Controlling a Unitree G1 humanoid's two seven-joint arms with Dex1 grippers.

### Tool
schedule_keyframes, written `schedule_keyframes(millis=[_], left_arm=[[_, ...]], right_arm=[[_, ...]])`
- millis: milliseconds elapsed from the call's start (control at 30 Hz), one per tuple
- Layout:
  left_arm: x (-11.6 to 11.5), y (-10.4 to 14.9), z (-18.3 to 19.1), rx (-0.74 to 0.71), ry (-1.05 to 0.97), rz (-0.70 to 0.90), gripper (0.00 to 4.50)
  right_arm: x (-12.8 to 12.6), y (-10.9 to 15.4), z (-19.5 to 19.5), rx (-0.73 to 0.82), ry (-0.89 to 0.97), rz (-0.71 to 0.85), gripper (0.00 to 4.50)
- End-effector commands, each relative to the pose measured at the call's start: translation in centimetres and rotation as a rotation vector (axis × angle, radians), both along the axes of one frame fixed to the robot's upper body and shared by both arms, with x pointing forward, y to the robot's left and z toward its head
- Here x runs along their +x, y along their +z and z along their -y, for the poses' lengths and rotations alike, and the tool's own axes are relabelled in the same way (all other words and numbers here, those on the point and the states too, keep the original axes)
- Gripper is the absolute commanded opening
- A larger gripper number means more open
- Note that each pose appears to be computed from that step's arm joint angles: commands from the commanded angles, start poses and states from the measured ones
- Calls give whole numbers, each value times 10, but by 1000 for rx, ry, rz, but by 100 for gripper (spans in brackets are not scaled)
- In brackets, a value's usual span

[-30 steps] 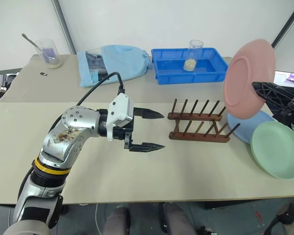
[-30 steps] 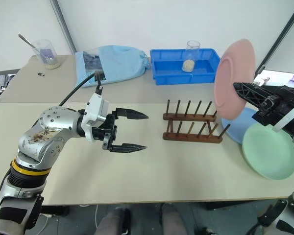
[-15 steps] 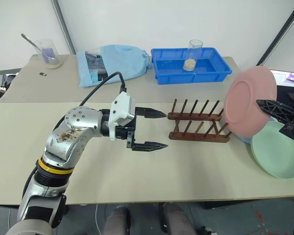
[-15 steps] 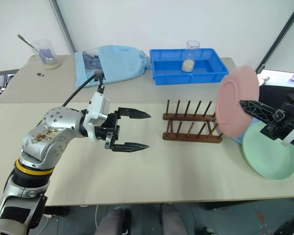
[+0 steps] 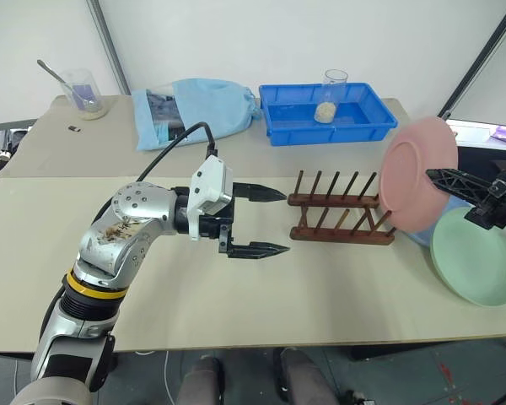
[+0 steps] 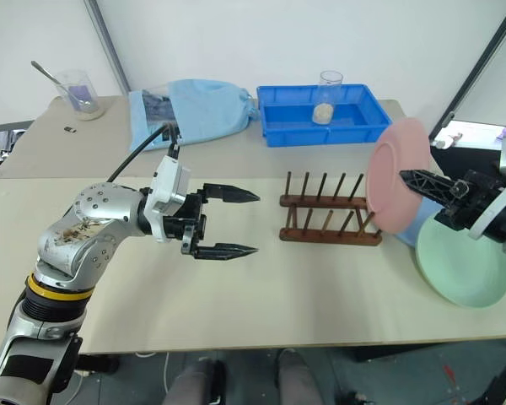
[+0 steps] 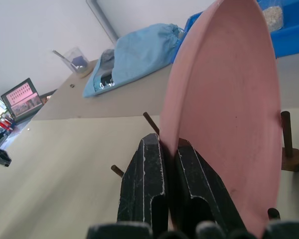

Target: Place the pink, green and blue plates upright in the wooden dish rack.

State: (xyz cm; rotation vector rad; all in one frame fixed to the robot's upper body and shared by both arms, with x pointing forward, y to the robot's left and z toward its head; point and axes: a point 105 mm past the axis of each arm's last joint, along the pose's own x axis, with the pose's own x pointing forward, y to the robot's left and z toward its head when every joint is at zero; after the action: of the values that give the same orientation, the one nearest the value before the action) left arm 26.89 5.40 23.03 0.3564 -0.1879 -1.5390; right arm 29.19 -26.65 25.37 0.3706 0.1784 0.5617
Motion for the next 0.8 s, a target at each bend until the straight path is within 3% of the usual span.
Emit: schedule_keyframes(millis=[33, 167, 400, 533, 633, 800], left_arm=[[-4, 11, 1, -26, -10, 42, 450], [-4, 11, 2, -29, -8, 42, 450], [-3, 8, 3, -33, -1, 22, 450], [-2, 5, 4, -25, -6, 15, 450], [-1, 1, 3, 4, 1, 23, 450], [-7, -1, 5, 17, -16, 23, 450]], right_arm=[[3, 13, 2, -6, -2, 40, 81], [9, 18, 7, -10, -42, 57, 217], [11, 62, 19, 28, -144, 210, 446], [-4, 78, 21, -111, -160, 282, 446], [-30, 62, 17, -324, -117, 251, 446], [-63, 42, 22, -424, -110, 202, 446]])
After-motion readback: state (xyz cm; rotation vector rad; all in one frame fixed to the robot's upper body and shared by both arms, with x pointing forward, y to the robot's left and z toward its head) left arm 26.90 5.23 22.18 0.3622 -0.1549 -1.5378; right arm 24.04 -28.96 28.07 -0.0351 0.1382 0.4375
